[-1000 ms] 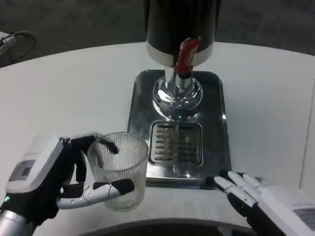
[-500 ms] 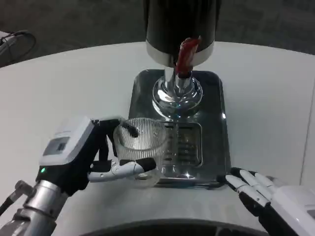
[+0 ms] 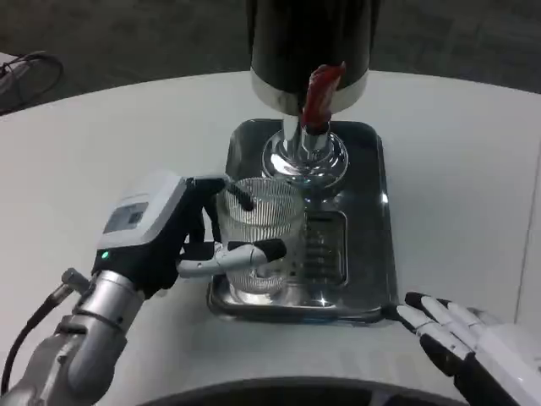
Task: Grasp the cup under the faucet to collect the drink, then remove the cup.
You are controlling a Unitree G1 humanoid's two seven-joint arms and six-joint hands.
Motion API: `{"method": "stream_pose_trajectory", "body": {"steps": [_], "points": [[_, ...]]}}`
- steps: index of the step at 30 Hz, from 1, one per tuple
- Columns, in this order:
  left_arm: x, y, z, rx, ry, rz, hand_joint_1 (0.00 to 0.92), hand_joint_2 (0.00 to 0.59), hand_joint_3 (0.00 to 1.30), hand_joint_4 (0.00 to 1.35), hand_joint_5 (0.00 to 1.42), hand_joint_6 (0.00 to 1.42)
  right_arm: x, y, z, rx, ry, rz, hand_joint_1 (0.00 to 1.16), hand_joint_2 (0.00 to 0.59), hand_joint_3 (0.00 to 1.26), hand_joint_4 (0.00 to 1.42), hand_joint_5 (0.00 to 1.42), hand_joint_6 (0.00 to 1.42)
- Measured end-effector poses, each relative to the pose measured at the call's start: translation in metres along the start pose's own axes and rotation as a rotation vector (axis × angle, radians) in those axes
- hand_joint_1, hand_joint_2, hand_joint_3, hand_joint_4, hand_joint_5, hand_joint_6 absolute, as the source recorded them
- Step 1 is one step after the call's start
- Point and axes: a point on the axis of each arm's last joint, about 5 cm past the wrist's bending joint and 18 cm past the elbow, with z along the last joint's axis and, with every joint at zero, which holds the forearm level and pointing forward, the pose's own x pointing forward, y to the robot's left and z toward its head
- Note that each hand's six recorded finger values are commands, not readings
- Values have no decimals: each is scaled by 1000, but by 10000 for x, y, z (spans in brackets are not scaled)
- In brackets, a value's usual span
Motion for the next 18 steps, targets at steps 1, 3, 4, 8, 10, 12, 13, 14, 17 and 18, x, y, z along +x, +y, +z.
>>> {"method": "stream_pose_trajectory", "body": {"steps": [1,3,4,8,10,12,13,14,17,18], "points": [[23,-5,7,-1,-1,0,281,292,888,890,1087,1278,-9,-1,-6,5,3,1,290,477,93,0,0,0],[80,-11,22,-2,2,1,281,292,888,890,1087,1278,-24,-6,-11,8,6,-4,290,477,93,0,0,0],[103,-10,30,-2,3,1,281,292,888,890,1087,1278,-30,-7,-14,9,9,-4,290,477,93,0,0,0],[228,-7,90,3,-14,-3,281,292,888,890,1087,1278,-43,-11,-20,14,11,-6,290,477,93,0,0,0],[268,8,96,7,-13,-1,281,292,888,890,1087,1278,-47,-8,-17,14,8,-7,290,477,93,0,0,0],[300,16,93,12,-6,-4,281,292,885,888,1087,1279,-49,-7,-15,13,7,-7,290,477,93,0,0,0],[317,20,93,16,-5,-7,281,292,884,887,1087,1279,-52,-5,-15,14,8,-7,290,477,93,0,0,0],[337,20,94,21,-4,-14,281,292,881,885,1087,1267,-58,-3,-16,15,9,-4,290,477,93,0,0,0],[385,25,106,32,-6,-24,281,292,879,875,1076,1250,-70,2,-19,19,11,-2,290,477,93,0,0,0],[407,29,107,36,-5,-27,280,292,872,868,1058,1206,-76,1,-22,21,13,-2,290,477,93,0,0,0]]}}
